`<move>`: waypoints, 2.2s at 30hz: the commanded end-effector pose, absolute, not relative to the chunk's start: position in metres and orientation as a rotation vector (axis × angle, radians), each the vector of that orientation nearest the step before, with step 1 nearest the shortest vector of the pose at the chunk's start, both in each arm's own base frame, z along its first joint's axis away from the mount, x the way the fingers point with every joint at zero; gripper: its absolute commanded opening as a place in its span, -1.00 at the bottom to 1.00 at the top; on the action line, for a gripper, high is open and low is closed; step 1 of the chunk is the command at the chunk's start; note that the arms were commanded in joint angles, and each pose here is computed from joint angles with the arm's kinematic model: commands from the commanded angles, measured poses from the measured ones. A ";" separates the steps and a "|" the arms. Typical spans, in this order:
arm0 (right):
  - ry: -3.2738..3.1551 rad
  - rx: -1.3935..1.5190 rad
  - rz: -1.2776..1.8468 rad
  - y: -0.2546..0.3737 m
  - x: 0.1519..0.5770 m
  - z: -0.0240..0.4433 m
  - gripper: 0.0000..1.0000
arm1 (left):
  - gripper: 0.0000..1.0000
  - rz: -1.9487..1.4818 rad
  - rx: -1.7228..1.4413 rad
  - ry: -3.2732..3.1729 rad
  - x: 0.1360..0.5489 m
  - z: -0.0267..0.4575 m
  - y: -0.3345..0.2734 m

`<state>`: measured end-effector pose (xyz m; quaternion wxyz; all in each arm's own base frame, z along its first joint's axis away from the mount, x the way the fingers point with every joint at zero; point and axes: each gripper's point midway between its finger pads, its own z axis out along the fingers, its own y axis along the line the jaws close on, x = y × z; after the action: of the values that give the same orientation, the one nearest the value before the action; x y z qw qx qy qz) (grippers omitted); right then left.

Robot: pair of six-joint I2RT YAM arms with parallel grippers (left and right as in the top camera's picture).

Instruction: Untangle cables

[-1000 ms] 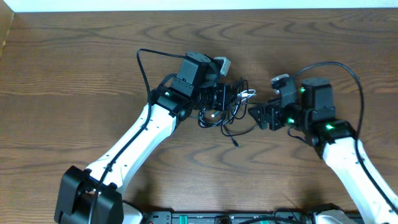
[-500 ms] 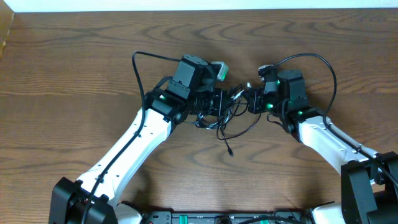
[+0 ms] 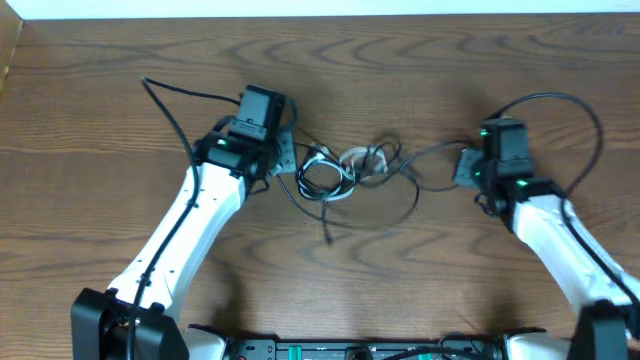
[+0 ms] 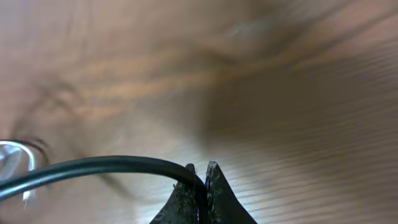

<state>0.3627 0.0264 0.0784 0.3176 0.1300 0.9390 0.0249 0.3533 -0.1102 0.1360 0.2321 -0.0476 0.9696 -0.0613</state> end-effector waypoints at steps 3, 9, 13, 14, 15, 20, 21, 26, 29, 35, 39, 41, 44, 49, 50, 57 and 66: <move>2.275 0.526 -0.109 -0.036 0.363 0.132 -0.98 | -0.85 -0.239 -0.303 2.525 0.378 0.167 -0.087; 2.175 0.667 -0.172 -0.082 0.353 0.155 -0.98 | -0.85 -0.253 -0.454 2.327 0.393 0.214 -0.042; 2.190 0.728 -0.207 -0.099 0.343 0.150 -0.98 | -0.85 -0.254 -0.601 2.187 0.386 0.249 -0.001; 2.193 0.732 -0.211 -0.100 0.342 0.149 -0.98 | -0.85 -0.252 -0.610 2.177 0.385 0.252 0.003; 2.200 0.740 -0.221 -0.102 0.339 0.147 -0.98 | -0.85 -0.245 -0.626 2.163 0.382 0.255 0.010; 2.181 0.844 -0.398 -0.130 0.320 0.145 -0.98 | -0.85 -0.212 -0.689 2.126 0.376 0.262 0.033; 2.176 0.873 -0.444 -0.137 0.314 0.145 -0.98 | -0.85 -0.204 -0.700 2.123 0.376 0.262 0.037; 2.168 0.968 -0.496 -0.155 0.298 0.141 -0.94 | -0.85 -0.250 -0.867 2.085 0.372 0.257 0.057; 2.225 0.874 -0.172 -0.118 0.324 0.135 -0.92 | -0.85 -0.418 -0.783 2.153 0.375 0.253 0.028; 2.263 0.365 0.440 -0.015 0.360 0.157 -0.67 | -0.85 -0.563 -0.565 2.378 0.364 0.222 -0.032; 2.313 0.278 0.482 0.009 0.353 0.151 -0.41 | -0.83 -0.570 -0.438 2.500 0.357 0.200 -0.063; 2.354 0.229 0.481 0.019 0.347 0.145 -0.14 | -0.23 -0.575 -0.334 2.570 0.351 0.187 -0.086; 2.400 0.181 0.480 0.027 0.339 0.138 0.07 | 0.14 -0.579 -0.204 2.637 0.345 0.172 -0.112; 2.478 0.216 0.436 0.022 0.326 0.124 0.16 | 0.30 -0.594 -0.026 2.776 0.331 0.133 -0.163; 2.487 0.223 0.423 0.020 0.325 0.123 0.16 | 0.29 -0.593 0.001 2.798 0.329 0.126 -0.170; 2.509 0.238 0.392 0.017 0.321 0.119 0.19 | -0.16 -0.643 0.195 2.861 0.319 0.085 -0.227; 2.513 0.238 0.392 0.017 0.320 0.118 0.20 | -0.23 -0.659 0.252 2.905 0.311 0.044 -0.267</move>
<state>0.3182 0.0164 0.1130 0.2821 0.0999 0.9420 0.1518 0.3107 -0.2594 0.0511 0.0852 0.0931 0.9678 -0.2177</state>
